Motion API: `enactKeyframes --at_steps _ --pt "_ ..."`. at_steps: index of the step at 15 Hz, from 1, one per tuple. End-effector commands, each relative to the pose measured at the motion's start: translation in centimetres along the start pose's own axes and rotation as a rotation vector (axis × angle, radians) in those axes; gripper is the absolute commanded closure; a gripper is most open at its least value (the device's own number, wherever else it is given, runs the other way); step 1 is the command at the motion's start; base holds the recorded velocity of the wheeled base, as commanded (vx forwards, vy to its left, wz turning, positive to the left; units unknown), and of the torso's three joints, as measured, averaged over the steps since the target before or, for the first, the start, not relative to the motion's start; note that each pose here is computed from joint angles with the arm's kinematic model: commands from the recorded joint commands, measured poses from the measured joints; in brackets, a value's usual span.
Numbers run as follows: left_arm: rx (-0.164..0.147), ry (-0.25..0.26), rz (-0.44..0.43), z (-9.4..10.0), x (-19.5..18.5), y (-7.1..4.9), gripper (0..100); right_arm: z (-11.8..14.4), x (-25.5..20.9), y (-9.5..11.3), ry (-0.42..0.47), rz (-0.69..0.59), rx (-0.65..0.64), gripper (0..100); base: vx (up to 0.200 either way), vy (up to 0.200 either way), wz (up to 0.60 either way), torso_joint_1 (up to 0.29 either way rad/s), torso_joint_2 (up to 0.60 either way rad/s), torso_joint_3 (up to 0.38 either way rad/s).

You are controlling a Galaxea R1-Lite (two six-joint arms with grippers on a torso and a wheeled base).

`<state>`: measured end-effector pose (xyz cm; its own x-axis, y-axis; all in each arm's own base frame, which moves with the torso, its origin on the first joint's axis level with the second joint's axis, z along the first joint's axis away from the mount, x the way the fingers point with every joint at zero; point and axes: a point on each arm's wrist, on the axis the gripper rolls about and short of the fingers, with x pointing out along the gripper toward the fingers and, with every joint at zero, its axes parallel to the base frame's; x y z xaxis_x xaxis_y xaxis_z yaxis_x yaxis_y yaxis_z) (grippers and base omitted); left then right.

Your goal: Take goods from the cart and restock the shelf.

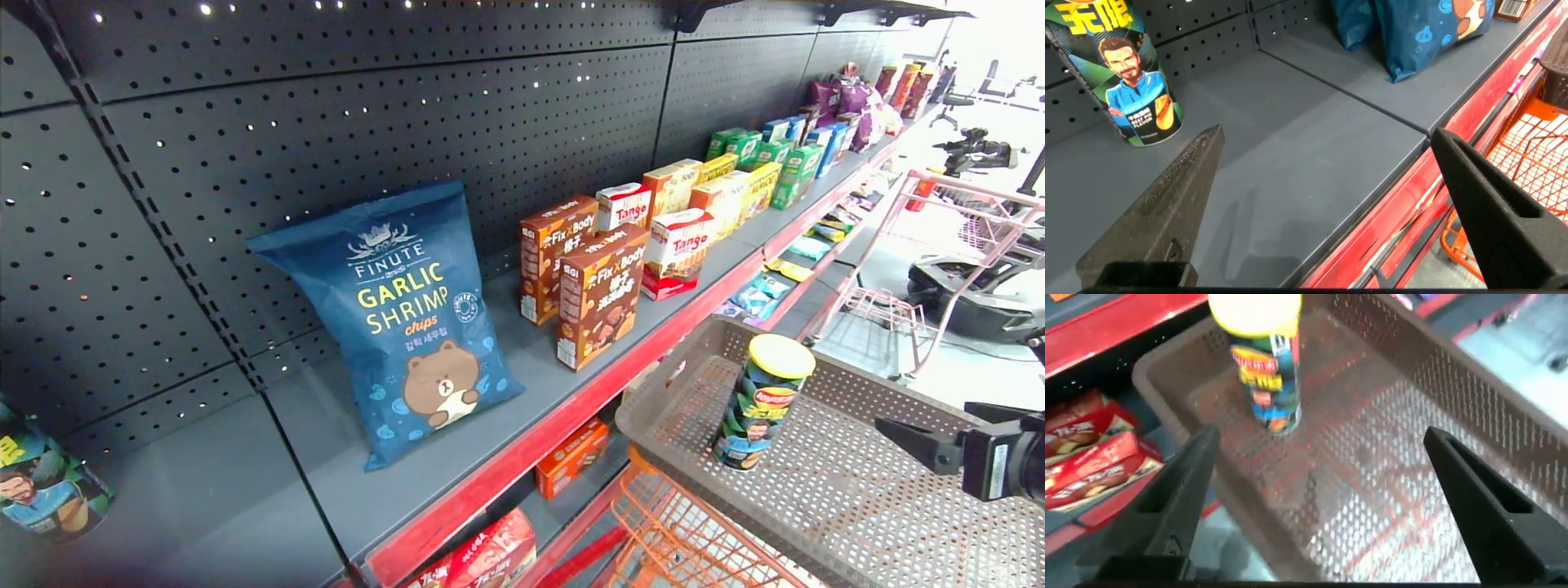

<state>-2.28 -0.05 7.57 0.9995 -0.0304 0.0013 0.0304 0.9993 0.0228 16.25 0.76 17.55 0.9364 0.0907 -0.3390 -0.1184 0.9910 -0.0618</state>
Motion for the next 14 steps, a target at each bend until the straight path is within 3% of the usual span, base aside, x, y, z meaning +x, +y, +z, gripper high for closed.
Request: enactKeyframes --at_steps 1,6,14 --pt "0.000 0.000 0.000 0.0 0.0 0.0 0 -0.7 2.6 0.7 0.070 0.042 -0.018 0 0.000 0.000 0.00 0.000 0.00 0.000" --pt "0.000 0.000 0.000 0.0 0.0 0.0 0 -0.6 5.5 2.7 0.037 0.131 -0.053 0 0.000 0.000 0.00 0.000 0.00 0.000" --pt "0.000 0.000 0.000 0.0 0.0 0.0 0 -1.5 9.3 3.8 0.014 0.150 -0.095 0 0.000 0.000 0.00 0.000 0.00 0.000"
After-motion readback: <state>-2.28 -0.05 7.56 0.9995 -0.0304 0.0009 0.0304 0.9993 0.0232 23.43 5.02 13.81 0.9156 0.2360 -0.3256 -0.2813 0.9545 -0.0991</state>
